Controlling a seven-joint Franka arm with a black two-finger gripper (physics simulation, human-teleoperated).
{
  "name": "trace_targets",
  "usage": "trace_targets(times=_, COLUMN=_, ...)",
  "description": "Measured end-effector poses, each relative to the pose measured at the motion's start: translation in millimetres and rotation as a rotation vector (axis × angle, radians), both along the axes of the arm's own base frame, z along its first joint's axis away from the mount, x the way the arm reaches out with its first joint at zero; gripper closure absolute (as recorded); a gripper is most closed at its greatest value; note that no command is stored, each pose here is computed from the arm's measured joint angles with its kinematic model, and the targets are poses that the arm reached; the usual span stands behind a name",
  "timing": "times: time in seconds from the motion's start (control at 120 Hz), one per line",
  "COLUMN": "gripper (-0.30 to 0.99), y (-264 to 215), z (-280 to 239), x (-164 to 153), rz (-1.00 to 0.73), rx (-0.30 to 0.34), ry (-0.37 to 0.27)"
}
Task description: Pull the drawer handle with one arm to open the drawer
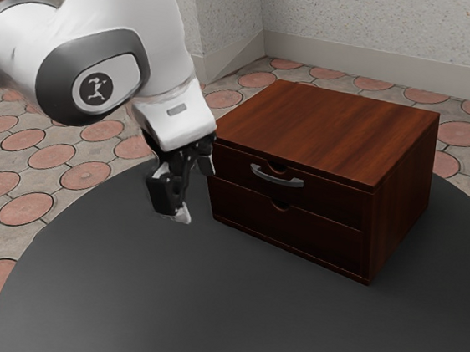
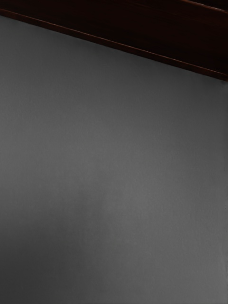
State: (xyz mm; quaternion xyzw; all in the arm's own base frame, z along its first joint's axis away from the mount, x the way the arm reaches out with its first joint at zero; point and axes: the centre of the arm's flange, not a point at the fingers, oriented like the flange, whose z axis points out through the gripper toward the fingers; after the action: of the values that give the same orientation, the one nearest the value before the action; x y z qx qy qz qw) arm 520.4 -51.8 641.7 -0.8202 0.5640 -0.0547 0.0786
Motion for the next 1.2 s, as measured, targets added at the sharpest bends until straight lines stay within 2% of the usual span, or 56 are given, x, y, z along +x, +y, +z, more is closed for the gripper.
trace_targets(times=0.117, gripper=0.0, y=-16.0, z=-2.2, x=14.4, rz=-0.14, rx=0.039, ry=-0.06)
trace_targets(times=0.292, gripper=0.0, y=-43.1, z=-7.4, x=28.3, rz=-0.324, rx=0.219, ry=-0.12)
trace_targets(times=0.433, gripper=0.0, y=-52.7, z=-31.7, x=39.1, rz=-0.425, rx=0.288, ry=-0.129)
trace_targets(times=0.567, gripper=0.0, y=-35.6, z=-41.9, x=33.2, rz=-0.454, rx=0.328, ry=-0.152)
trace_targets(times=0.692, gripper=0.0, y=-0.3, z=-16.3, x=23.9, rz=-0.399, rx=0.356, ry=-0.2)
trace_targets(times=0.758, gripper=0.0, y=-5.1, z=8.4, x=20.5, rz=-0.389, rx=0.365, ry=-0.232)
trace_targets(times=0.867, gripper=0.0, y=-23.8, z=30.0, x=13.0, rz=-0.386, rx=0.369, ry=-0.245)
trace_targets(times=0.942, gripper=0.0, y=-32.3, z=35.1, x=9.6, rz=-0.376, rx=0.369, ry=-0.234)
trace_targets(times=1.067, gripper=0.0, y=37.9, z=31.2, x=18.8, rz=-0.226, rx=0.377, ry=-0.179)
trace_targets(times=1.2, gripper=0.0, y=58.9, z=24.5, x=26.8, rz=-0.168, rx=0.381, ry=-0.149)
